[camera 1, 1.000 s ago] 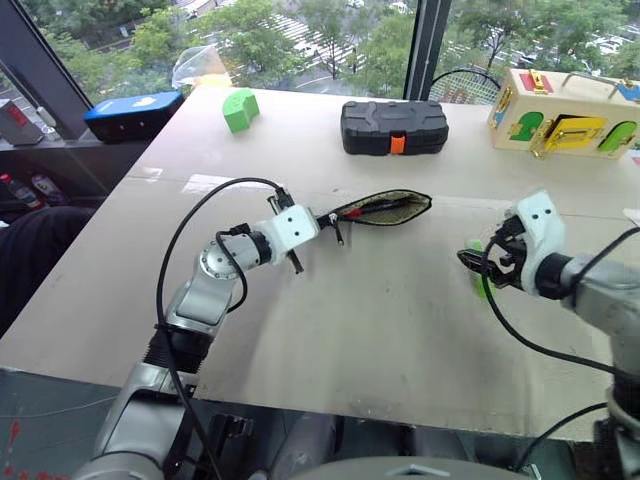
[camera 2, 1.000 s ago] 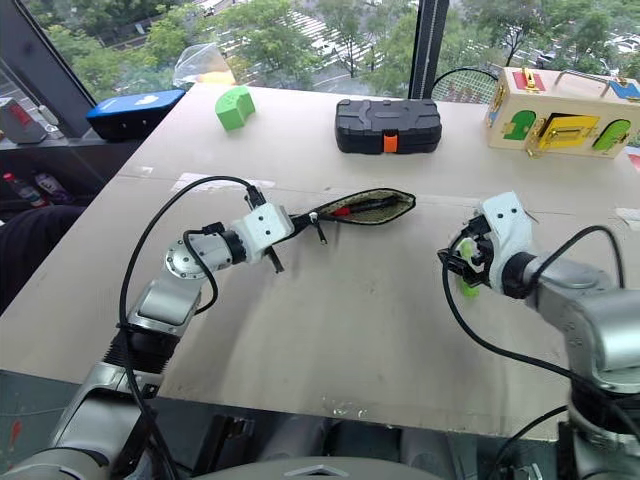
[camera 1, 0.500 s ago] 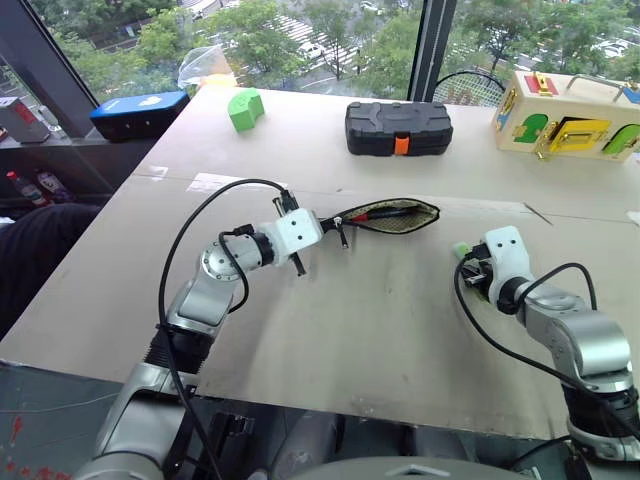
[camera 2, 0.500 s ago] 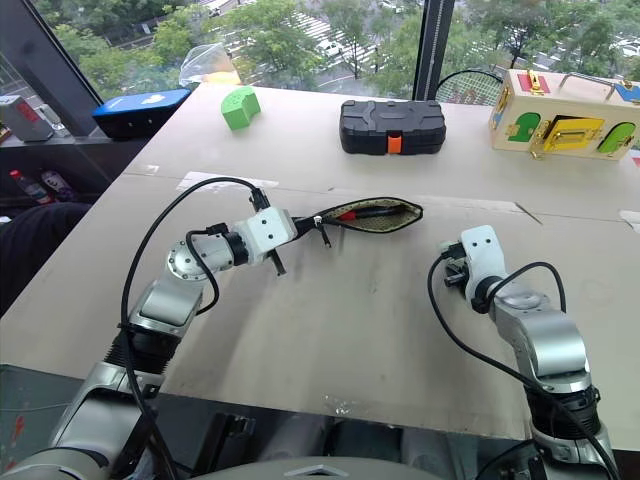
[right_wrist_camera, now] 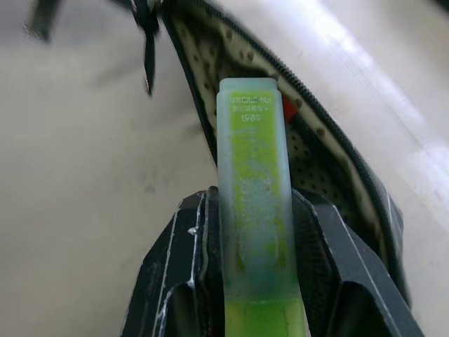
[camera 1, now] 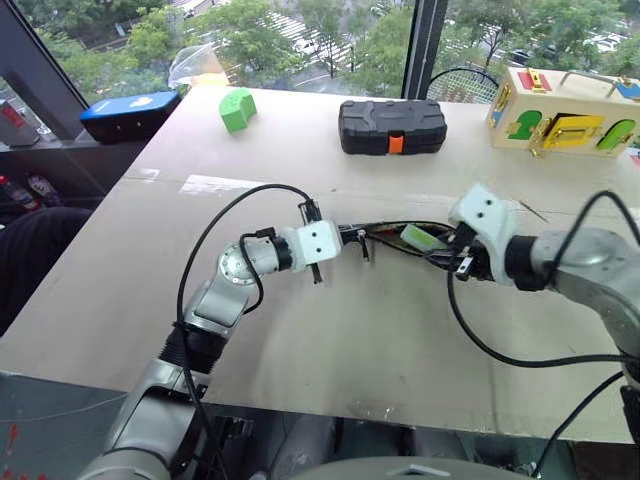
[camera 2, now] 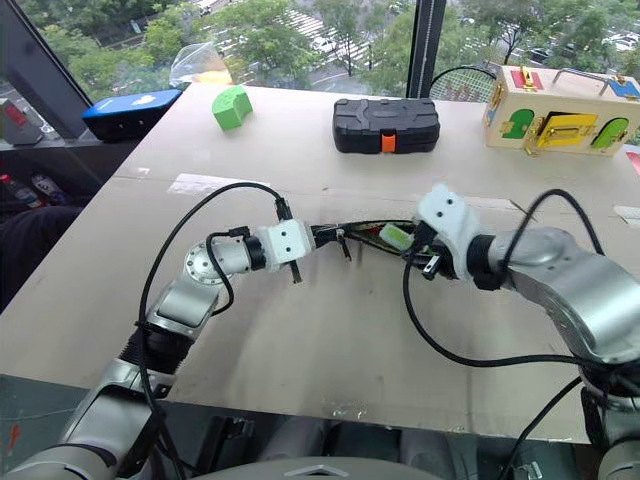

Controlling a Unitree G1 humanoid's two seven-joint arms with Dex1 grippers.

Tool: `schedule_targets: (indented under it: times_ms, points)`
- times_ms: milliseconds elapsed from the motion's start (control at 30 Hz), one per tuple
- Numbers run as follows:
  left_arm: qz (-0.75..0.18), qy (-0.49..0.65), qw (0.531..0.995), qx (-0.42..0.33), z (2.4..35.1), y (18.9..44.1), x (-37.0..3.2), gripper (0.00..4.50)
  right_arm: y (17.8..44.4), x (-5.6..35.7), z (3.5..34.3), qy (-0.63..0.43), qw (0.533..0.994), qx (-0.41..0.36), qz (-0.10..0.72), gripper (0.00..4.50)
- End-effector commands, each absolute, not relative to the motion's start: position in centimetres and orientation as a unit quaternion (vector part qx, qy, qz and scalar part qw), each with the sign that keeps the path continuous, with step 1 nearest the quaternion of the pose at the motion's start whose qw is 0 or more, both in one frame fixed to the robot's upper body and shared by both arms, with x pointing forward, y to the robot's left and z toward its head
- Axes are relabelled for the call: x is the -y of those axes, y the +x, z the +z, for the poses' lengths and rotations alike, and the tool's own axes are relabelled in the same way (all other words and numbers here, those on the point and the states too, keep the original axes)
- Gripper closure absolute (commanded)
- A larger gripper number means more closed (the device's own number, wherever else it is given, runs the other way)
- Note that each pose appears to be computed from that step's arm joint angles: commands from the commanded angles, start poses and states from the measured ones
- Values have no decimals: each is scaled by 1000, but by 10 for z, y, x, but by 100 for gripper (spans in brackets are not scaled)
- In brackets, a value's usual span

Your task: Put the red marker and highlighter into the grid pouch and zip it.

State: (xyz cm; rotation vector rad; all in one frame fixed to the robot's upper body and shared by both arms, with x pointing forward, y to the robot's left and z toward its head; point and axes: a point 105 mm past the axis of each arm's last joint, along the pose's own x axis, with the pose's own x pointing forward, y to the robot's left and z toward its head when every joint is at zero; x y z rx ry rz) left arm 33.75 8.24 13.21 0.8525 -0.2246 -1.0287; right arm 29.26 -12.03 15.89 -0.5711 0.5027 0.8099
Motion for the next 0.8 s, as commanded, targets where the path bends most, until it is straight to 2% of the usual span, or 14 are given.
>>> schedule_targets:
  times_ms: [33, 200, 300, 367, 400, 500, 600, 667, 800]
  points:
    - [-488, 404, 759, 149, 145, 328, -69, 450, 305, 118, 166, -291, 850, -218, 382, 376]
    - [-496, 401, 756, 147, 140, 325, -66, 450, 318, 98, 171, -294, 846, -202, 397, 376]
    - [-499, 396, 757, 145, 138, 323, -64, 450, 315, 83, 166, -307, 824, -200, 433, 376]
    - [-498, 390, 762, 142, 137, 323, -63, 450, 314, 81, 163, -313, 814, -202, 446, 268]
    - [-496, 385, 766, 140, 137, 323, -64, 450, 314, 82, 162, -315, 814, -203, 444, 240]
    - [-481, 372, 783, 128, 138, 327, -69, 450, 312, 97, 175, -299, 836, -192, 418, 96]
    - [-466, 362, 799, 117, 139, 332, -74, 450, 294, 104, 203, -226, 858, -170, 430, 96]
    - [-457, 350, 810, 112, 140, 334, -76, 450, 273, 101, 221, -182, 856, -145, 462, 96]
    - [-450, 337, 820, 112, 142, 336, -77, 450, 252, 100, 209, -151, 864, -159, 453, 96]
